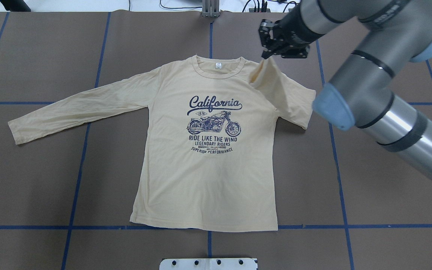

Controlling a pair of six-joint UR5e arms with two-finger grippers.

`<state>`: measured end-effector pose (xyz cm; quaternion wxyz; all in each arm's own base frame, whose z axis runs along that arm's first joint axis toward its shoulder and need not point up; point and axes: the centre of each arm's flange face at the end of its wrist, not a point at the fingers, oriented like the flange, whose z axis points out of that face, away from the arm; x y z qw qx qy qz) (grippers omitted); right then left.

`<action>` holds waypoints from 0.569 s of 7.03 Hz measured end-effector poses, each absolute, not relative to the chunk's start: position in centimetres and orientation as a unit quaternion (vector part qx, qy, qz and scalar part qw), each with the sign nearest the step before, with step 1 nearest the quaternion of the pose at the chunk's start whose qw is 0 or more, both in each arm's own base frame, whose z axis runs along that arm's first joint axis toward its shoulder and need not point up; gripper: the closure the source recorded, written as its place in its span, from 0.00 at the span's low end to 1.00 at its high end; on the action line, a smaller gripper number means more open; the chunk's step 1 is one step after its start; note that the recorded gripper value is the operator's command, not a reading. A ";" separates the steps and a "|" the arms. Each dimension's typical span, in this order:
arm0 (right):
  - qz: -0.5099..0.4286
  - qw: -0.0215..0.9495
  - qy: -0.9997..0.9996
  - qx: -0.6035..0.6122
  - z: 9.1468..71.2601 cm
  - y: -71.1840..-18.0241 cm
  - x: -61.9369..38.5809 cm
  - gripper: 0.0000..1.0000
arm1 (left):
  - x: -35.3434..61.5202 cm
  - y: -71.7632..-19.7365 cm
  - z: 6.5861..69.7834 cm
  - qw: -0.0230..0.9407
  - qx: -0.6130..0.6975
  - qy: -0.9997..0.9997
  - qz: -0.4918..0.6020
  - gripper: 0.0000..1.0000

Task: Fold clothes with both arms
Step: 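Carry the grasped sleeve across the shirt toward the collar with the right gripper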

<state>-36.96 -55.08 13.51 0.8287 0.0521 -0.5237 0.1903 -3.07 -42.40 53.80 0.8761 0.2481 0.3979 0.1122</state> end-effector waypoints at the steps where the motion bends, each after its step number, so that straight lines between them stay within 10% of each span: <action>1: 0.188 0.831 -0.517 0.080 10.9 -54.8 -42.5 1.00 | -3.1 -42.4 53.8 0.876 0.248 0.398 0.112 0.01; 4: 0.178 0.822 -0.523 0.137 6.0 -55.5 -59.6 1.00 | -3.1 -42.4 53.8 0.876 0.248 0.398 0.112 0.01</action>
